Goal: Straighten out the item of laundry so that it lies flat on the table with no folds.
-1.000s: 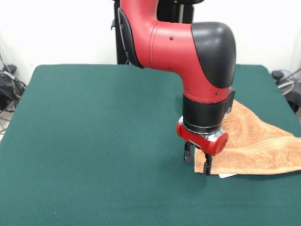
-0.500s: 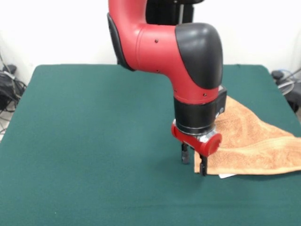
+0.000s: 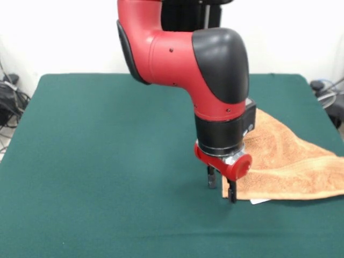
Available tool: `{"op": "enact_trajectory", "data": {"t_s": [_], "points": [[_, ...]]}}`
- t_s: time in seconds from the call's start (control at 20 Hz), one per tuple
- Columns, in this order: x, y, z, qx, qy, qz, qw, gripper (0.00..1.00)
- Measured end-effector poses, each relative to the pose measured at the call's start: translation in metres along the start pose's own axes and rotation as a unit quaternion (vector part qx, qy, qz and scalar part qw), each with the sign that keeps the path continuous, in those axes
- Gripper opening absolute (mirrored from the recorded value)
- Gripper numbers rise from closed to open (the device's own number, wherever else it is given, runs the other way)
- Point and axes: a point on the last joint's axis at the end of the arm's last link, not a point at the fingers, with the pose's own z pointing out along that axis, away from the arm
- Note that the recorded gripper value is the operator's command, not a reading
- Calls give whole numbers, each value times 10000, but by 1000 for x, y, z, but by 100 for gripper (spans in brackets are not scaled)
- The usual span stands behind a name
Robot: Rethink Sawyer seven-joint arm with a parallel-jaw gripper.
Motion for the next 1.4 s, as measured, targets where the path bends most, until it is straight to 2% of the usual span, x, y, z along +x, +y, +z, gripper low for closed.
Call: {"op": "enact_trajectory", "data": {"t_s": [0.3, 0.35, 0.65, 1.0, 1.4], "points": [[-2, 0, 0, -30, 63, 47, 10000, 100], [-3, -1, 1, -43, 96, 75, 9999, 0], [-5, -11, 2, 6, 165, 154, 9997, 0], [-2, -8, 3, 78, 62, 39, 9999, 0], [8, 2, 4, 441, -324, -417, 9976, 0]]}}
